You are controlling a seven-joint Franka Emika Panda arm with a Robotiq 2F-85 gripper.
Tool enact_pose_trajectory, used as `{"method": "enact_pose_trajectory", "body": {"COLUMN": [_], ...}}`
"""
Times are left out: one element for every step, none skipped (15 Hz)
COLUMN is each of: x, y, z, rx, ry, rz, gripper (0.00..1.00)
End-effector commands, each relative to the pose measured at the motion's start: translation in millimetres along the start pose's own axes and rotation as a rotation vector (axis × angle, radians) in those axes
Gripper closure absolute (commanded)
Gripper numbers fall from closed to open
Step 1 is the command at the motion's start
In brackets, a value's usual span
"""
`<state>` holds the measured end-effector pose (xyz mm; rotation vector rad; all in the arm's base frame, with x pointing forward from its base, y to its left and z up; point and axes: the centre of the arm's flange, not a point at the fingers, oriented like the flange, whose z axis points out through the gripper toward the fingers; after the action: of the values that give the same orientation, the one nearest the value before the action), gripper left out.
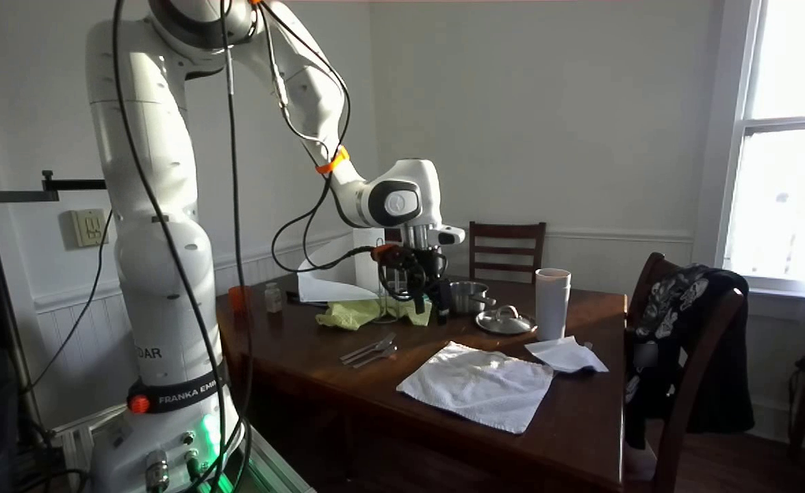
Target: Pick up the white cloth and place it back folded onto the table
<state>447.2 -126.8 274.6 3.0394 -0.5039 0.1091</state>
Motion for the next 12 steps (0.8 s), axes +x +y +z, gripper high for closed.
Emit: {"method": "enact_pose_trajectory", "body": {"x": [6.4, 12.5, 17.2, 20.0, 21.4, 22.0, 22.4, 22.6, 29.2, 34.5, 38.8, 43.2], "y": [0.7, 1.5, 2.0, 2.1, 2.2, 2.2, 2.0, 2.0, 1.3, 1.0, 1.8, 2.8], "z": [7.8, 15.0, 20.2, 23.3, 24.3, 24.0, 23.6, 23.5, 31.1, 40.0, 48.1, 57.4], "rx": [-0.002, -0.004, -0.007, -0.008, -0.009, -0.009, -0.009, -0.009, -0.016, -0.013, -0.021, -0.022], "ry": [0.001, 0.001, 0.0, -0.002, -0.003, -0.002, -0.001, 0.0, -0.039, -0.083, -0.087, -0.11], "rz": [0.002, 0.004, 0.005, 0.005, 0.006, 0.006, 0.006, 0.005, 0.018, 0.018, 0.028, 0.038], "gripper": [0.0, 0.0, 0.0, 0.0, 0.0, 0.0, 0.0, 0.0, 0.0, 0.0, 0.0, 0.0]}}
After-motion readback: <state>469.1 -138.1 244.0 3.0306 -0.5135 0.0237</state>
